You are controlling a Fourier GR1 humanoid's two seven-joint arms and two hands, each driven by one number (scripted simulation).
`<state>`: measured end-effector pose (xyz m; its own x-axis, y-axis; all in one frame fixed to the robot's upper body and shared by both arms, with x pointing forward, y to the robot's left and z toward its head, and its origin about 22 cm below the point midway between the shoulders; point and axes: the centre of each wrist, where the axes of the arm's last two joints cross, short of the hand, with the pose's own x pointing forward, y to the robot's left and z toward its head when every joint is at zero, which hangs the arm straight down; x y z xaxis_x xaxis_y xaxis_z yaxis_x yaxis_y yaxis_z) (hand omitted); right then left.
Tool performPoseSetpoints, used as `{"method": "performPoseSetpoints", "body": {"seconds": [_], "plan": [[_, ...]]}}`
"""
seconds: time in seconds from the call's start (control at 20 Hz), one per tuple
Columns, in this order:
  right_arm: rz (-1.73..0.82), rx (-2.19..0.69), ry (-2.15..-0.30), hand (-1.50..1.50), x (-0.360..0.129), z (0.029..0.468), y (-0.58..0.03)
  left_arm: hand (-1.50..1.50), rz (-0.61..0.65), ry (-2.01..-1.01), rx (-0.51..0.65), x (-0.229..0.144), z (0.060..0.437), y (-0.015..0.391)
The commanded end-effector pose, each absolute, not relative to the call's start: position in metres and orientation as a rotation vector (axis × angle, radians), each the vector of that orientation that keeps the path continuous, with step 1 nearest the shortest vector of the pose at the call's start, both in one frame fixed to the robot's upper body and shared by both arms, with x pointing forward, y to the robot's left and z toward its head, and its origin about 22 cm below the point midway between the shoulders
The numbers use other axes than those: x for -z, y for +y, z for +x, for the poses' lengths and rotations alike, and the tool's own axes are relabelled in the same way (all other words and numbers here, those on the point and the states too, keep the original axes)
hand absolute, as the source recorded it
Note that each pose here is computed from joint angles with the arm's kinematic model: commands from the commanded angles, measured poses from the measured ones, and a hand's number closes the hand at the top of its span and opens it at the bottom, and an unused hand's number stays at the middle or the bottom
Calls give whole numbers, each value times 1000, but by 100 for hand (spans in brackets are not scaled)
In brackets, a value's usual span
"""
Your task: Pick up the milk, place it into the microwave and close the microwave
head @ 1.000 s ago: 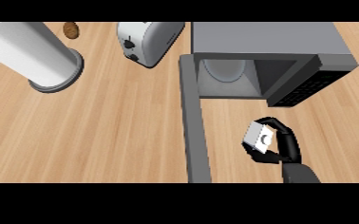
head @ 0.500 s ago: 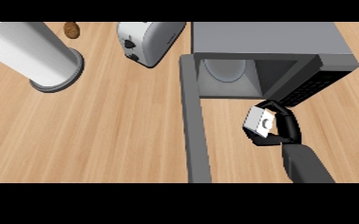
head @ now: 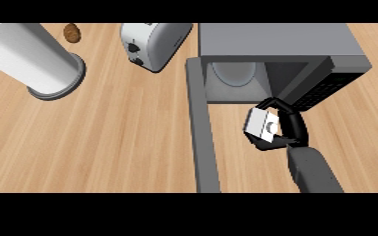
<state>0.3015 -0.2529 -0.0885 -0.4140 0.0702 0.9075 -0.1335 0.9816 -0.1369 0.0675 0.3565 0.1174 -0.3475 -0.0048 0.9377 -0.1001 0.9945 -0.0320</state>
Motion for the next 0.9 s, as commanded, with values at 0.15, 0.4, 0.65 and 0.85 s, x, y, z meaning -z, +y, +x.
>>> {"method": "performPoseSetpoints", "body": {"seconds": [0.15,0.4,0.65,0.85], "plan": [[-20,-233,-2005,150,32,314,-212,-150,84,-1920,-96,-122,54,357],[-67,-247,-2001,150,9,361,-204,-150,76,-1950,-85,-126,67,354],[-209,-366,-2009,150,-1,375,-171,-150,63,-1938,-85,-123,69,356],[-278,-432,-1952,150,-23,403,-161,-150,64,-1922,-69,-115,67,380]]}}
